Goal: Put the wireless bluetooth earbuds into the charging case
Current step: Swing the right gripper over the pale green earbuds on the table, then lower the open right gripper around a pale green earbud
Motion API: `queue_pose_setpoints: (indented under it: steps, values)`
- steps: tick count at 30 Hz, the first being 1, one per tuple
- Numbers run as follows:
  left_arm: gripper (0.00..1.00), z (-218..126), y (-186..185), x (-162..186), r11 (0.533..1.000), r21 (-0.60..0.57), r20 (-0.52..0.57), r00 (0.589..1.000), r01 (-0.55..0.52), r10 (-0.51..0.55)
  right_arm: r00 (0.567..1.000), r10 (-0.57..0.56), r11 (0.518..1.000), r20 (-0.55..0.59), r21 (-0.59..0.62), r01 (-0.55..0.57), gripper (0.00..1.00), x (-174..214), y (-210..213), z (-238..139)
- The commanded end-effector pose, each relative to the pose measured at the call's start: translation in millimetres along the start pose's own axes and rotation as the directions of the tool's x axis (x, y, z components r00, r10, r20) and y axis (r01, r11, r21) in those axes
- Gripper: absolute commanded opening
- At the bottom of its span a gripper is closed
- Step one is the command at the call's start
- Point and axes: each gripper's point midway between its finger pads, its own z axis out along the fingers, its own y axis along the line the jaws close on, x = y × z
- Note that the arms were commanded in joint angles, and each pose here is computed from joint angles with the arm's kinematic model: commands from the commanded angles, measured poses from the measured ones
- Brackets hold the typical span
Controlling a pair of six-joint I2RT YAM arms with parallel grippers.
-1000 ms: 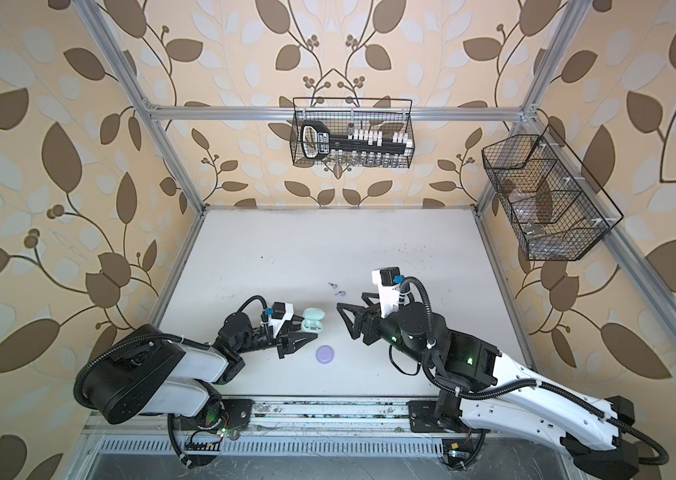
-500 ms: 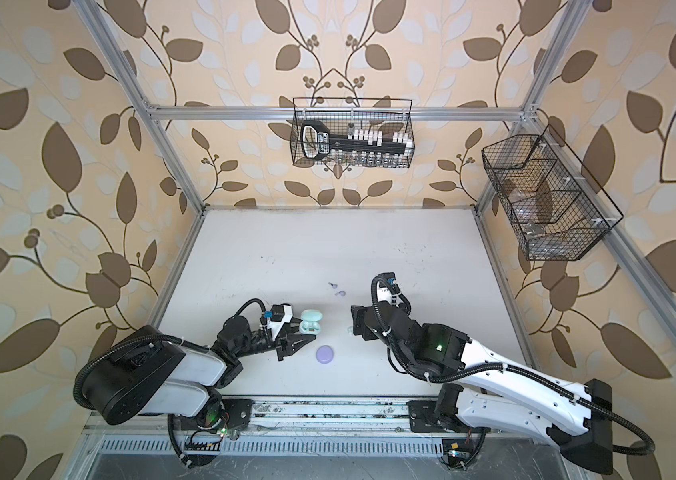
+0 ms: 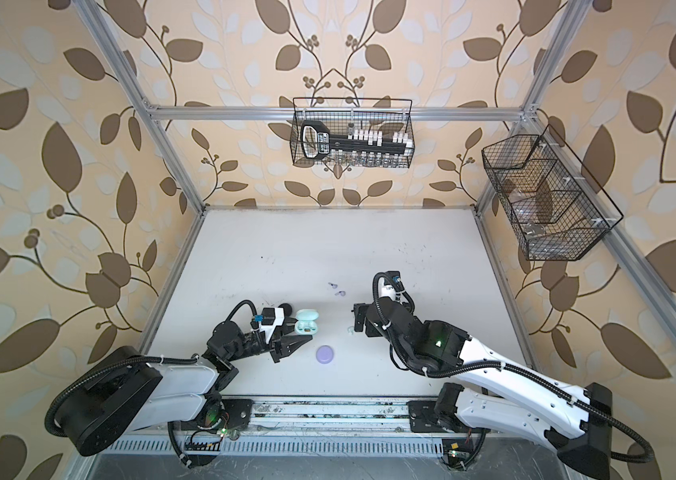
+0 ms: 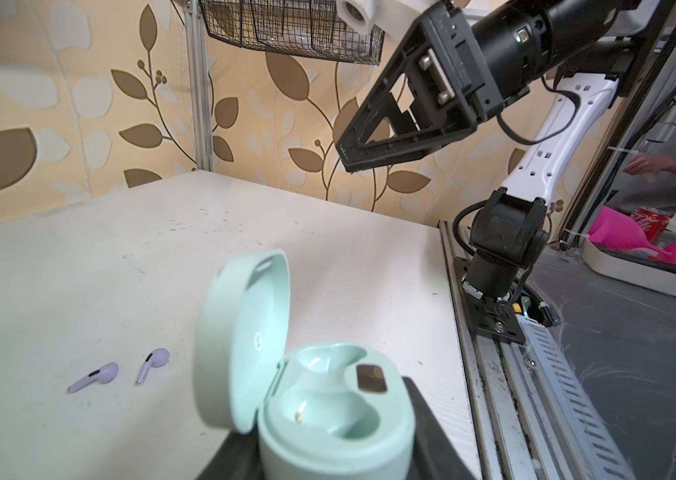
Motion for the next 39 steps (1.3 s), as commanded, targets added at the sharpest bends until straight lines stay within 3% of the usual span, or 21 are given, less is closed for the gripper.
queue_pose_setpoints:
  steps: [1, 4, 8, 13, 18, 28, 39]
  values:
    - [0.00, -1, -8, -8, 1.000, 0.019, 0.031, 0.999, -0.021, 0.021, 0.994, 0.070, 0.997, -0.085, 0.042, -0.066, 1.00, 8, -24, 7]
    - [0.00, -3, -7, -9, 1.000, 0.006, 0.036, 0.999, -0.025, 0.025, 0.975, 0.126, 0.990, -0.182, 0.091, -0.111, 0.96, 33, -33, 25]
    - [0.00, -4, -2, -6, 0.999, -0.028, 0.022, 1.000, -0.020, 0.020, 0.954, 0.103, 0.983, -0.282, 0.177, -0.054, 0.84, 66, -32, 51]
    - [0.00, -4, 2, -5, 0.998, -0.053, 0.013, 1.000, -0.016, 0.017, 0.945, 0.082, 0.976, -0.316, 0.220, -0.011, 0.82, 83, -24, 67]
    - [0.00, -6, 6, -6, 0.996, -0.081, 0.013, 0.999, -0.028, 0.029, 0.920, 0.062, 0.993, -0.386, 0.116, -0.018, 0.70, 102, 3, 84]
    - [0.00, -8, 14, -4, 0.991, -0.134, 0.006, 1.000, -0.021, 0.022, 0.886, 0.041, 0.996, -0.463, 0.087, -0.001, 0.69, 132, 18, 112]
    - [0.00, -10, 14, -6, 0.989, -0.144, 0.008, 1.000, -0.027, 0.029, 0.865, 0.013, 0.990, -0.501, 0.129, 0.059, 0.60, 145, 17, 133]
